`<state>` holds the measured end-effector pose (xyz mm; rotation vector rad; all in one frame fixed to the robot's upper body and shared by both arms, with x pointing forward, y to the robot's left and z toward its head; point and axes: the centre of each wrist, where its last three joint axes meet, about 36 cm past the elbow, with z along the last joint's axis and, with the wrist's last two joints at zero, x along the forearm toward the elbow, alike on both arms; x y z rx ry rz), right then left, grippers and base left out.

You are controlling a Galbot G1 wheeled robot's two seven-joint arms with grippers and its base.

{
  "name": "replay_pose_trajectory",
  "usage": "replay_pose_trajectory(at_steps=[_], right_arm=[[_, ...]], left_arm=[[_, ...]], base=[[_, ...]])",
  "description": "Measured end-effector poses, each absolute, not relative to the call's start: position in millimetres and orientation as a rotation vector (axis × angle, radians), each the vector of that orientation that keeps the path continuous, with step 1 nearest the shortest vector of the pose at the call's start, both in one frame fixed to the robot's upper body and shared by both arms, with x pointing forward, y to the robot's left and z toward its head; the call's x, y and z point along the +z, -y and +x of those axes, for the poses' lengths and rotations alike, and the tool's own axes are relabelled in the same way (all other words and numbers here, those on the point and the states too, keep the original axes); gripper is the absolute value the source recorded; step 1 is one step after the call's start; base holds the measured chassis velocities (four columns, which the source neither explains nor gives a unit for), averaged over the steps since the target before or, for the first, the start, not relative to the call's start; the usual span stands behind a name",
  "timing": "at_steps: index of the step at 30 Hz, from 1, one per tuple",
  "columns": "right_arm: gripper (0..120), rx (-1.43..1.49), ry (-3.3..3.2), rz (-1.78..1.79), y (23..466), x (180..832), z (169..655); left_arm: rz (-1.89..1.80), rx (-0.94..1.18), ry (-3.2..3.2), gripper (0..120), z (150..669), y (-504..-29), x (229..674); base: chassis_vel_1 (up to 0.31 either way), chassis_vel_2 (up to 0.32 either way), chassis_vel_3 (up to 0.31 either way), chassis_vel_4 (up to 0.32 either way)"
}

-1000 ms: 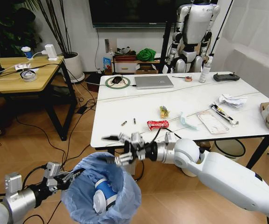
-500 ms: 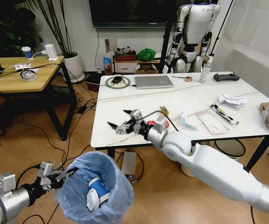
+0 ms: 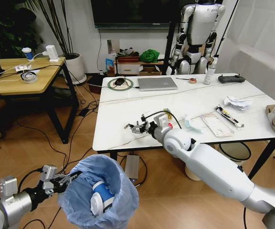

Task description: Pick up the trash bin and place the trash from the table into it.

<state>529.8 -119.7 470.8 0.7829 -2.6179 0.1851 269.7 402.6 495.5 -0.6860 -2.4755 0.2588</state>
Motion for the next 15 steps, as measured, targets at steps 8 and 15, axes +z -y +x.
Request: replay_pose_trajectory(at_steps=[8, 15], right_arm=[[100, 0.210, 2.603, 0.765, 103, 464, 540], [99, 0.223, 2.583, 0.753, 100, 463, 550]], left_arm=[[-0.683, 0.264, 2.476, 0, 271, -403, 495], [-0.675, 0.269, 2.475, 0, 271, -405, 493]], base=[[0.000, 0.000, 0.000, 0.000], [0.000, 0.000, 0.000, 0.000]])
